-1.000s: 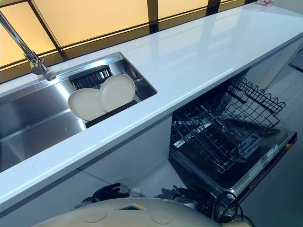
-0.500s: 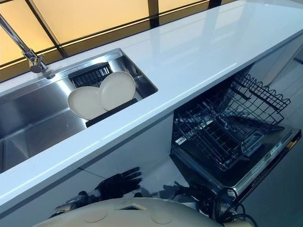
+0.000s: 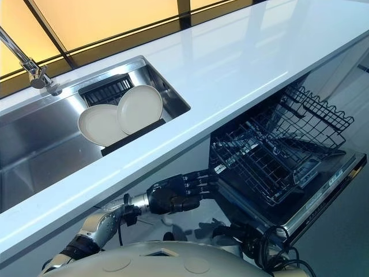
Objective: Pick up plates and place into dishwasher.
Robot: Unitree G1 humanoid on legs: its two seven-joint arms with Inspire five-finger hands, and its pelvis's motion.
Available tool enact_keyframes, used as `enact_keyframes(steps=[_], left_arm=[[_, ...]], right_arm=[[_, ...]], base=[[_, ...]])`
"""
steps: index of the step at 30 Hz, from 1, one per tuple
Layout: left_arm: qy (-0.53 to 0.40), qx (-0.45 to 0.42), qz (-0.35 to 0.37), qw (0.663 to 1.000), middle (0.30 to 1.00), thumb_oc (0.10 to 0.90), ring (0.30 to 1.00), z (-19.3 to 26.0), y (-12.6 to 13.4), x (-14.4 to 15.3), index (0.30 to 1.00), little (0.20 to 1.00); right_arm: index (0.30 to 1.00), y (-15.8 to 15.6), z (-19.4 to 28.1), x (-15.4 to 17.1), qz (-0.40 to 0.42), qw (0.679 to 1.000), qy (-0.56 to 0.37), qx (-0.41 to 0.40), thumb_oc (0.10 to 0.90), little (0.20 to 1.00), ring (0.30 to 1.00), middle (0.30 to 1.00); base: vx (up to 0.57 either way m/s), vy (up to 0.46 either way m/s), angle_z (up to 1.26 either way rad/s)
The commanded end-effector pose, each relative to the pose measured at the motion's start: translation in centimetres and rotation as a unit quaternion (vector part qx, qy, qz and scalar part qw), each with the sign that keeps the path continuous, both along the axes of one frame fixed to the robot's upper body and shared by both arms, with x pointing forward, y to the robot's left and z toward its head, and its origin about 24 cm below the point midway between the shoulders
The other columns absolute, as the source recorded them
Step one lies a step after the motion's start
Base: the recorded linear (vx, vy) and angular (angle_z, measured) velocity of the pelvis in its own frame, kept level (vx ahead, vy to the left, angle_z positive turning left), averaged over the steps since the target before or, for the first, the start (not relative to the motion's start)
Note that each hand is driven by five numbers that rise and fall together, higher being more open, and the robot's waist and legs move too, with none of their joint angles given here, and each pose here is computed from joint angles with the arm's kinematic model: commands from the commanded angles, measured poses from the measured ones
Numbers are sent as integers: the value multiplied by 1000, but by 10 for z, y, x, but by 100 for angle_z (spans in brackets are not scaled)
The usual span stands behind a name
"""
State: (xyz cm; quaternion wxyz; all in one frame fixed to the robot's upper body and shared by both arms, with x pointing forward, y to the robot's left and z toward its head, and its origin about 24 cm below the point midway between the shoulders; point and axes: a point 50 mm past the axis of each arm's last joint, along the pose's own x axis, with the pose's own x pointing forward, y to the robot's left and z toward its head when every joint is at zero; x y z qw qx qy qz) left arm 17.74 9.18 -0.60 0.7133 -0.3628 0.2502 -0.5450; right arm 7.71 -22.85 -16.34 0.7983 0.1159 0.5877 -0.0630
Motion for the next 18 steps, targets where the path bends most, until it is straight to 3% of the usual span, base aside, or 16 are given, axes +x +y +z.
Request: enact_keyframes(steps=[1,5,9,11,12,14,15,16,18], left_arm=[[-20,-252,-31,967,900,800,900,85,-49,16,900,900],[-57,-357,19,932,900,800,900,130,-50,27,900,900],[-152,-343,108,921,900,800,900,159,-28,44,900,900],[-234,-302,171,908,900,800,900,172,-9,52,900,900],[-306,-248,235,889,900,800,900,182,7,57,900,900],[-375,-188,294,859,900,800,900,193,23,61,900,900],[-426,-130,342,827,900,800,900,200,35,63,900,900],[-504,-31,400,765,900,800,900,211,52,66,900,900],[-536,43,439,720,900,800,900,218,66,71,900,900]], right_arm=[[900,5,2,19,1,1000,-13,11,800,900,900,900],[900,8,1,19,-5,1000,-14,17,800,900,900,900],[900,9,0,15,-12,1000,-12,15,800,900,900,900],[900,8,-1,11,-18,1000,-10,13,800,900,900,900],[900,7,-1,8,-22,1000,-10,11,800,900,900,900],[900,6,-1,6,-26,1000,-10,10,800,900,900,900],[900,4,-1,3,-31,999,-11,9,800,900,900,900],[900,2,-1,-1,-39,999,-11,8,800,900,900,900],[900,1,-2,-4,-43,999,-9,6,800,900,900,900]], base=[[31,-93,6],[27,-89,5],[23,-53,6],[12,-15,1],[0,0,0],[0,0,0],[19,-22,7],[20,-22,9],[28,-18,18]])
